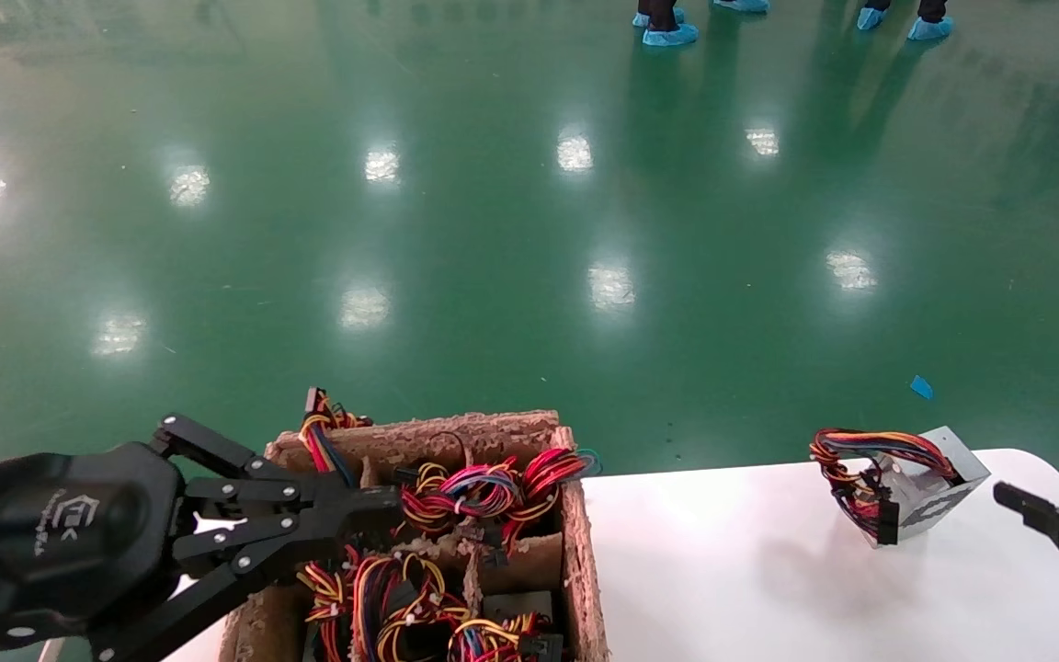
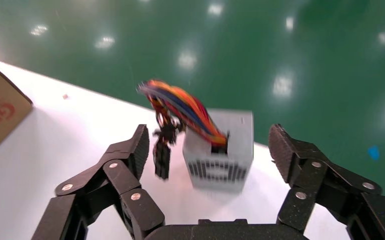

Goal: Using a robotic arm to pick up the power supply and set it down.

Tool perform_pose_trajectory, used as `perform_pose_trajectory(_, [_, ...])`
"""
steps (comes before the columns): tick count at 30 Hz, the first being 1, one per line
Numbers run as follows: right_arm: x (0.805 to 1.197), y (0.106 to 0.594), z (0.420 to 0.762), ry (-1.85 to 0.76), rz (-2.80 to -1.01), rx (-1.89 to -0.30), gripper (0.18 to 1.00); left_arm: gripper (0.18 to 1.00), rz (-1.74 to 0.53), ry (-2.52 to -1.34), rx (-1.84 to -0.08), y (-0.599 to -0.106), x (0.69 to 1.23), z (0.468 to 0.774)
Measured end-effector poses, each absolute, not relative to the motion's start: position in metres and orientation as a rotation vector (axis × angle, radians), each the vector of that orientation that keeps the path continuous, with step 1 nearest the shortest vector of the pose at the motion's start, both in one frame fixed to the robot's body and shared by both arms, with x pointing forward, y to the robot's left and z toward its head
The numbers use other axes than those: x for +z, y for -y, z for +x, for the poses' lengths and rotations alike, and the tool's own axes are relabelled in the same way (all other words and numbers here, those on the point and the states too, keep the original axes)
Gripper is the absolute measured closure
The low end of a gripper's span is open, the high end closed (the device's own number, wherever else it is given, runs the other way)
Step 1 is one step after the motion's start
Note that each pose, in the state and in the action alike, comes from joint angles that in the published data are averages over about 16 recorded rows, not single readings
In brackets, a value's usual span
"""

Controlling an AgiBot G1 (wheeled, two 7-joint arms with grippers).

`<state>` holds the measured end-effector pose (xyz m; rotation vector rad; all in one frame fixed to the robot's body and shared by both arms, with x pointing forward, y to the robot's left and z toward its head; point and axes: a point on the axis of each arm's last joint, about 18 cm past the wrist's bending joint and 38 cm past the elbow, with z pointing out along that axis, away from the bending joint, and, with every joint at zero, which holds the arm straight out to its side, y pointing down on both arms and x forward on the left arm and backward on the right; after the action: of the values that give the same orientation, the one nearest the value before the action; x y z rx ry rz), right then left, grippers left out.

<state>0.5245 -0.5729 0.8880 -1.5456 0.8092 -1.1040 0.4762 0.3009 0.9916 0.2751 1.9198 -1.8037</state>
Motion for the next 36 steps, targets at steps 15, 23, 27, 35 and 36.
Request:
perform_pose_trajectory(15, [0.923, 0.531, 0.522, -0.535, -1.525, -1.121, 0.211, 0.993, 0.275, -1.92, -1.804, -0.301, 0.992, 0.476])
perform_pose_trajectory(23, [0.935, 0.497, 0.525, -0.429, -1.519, -1.044, 0.181, 0.993, 0.275, -1.92, -1.804, -0.301, 0.992, 0.476])
perform_pose_trajectory(27, [0.942, 0.479, 0.526, -0.374, -1.518, -1.001, 0.179, 0.99, 0.275, -1.92, -1.804, -0.301, 0.992, 0.476])
perform_pose_trajectory(35, [0.954, 0.443, 0.525, -0.265, -1.52, -0.916, 0.179, 0.96, 0.275, -1.92, -1.804, -0.301, 0.992, 0.476])
perform_pose_trajectory(36, [0.955, 0.439, 0.524, -0.251, -1.521, -0.905, 0.179, 0.954, 0.275, -1.92, -1.804, -0.301, 0.992, 0.476])
